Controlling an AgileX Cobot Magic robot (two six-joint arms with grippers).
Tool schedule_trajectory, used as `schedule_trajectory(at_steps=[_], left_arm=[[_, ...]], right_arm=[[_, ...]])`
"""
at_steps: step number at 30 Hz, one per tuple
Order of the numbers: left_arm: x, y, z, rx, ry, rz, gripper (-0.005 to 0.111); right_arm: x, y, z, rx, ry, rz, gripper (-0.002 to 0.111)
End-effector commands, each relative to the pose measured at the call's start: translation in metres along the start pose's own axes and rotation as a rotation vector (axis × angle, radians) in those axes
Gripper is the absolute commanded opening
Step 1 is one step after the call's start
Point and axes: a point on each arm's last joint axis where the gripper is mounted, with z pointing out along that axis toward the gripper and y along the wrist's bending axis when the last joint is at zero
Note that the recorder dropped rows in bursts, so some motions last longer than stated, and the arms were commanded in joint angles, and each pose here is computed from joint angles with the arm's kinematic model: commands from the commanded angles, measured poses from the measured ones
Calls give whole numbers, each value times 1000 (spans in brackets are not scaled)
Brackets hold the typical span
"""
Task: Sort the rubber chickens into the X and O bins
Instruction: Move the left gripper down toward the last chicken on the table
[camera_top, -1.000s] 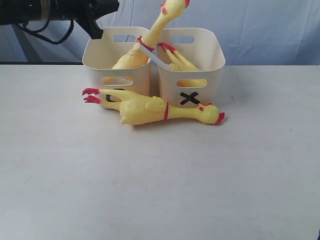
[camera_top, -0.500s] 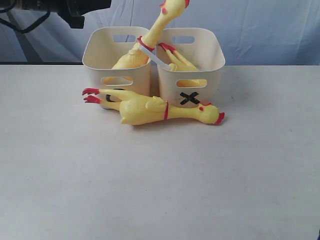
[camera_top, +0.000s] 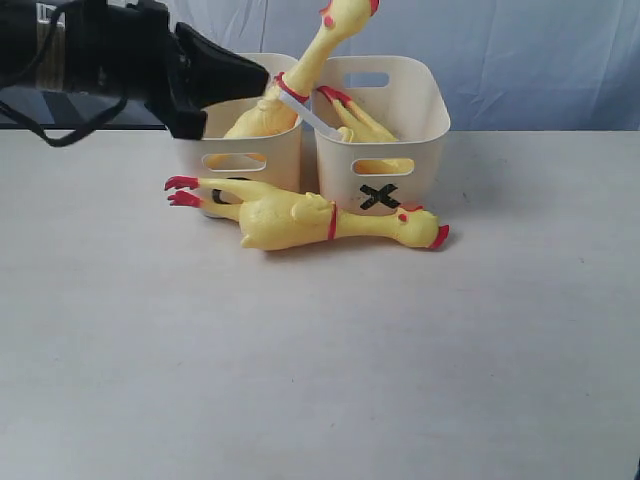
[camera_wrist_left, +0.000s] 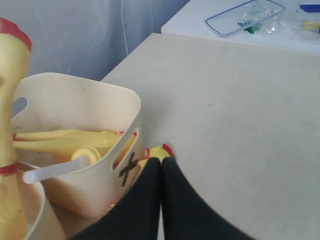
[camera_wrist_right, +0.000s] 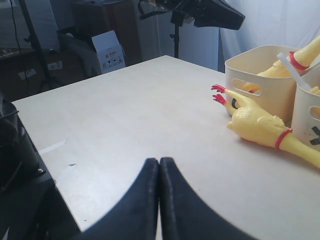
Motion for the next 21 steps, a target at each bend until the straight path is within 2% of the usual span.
schedule_trajectory(at_steps=[1,6,12,16,21], left_arm=[[0,-37,19,-23,32,-54,0],[11,-76,49,-65,105,-13,0],[12,-109,74,-272,154,89,0],[15,-124,87,-381,178,148,0],[31,-141,108,-348,263,333,0]], right_arm=[[1,0,0,0,-5,1,0],[1,0,0,0,-5,1,0],[1,0,0,0,-5,1,0],[1,0,0,0,-5,1,0],[1,1,0,-2,-3,1,0]])
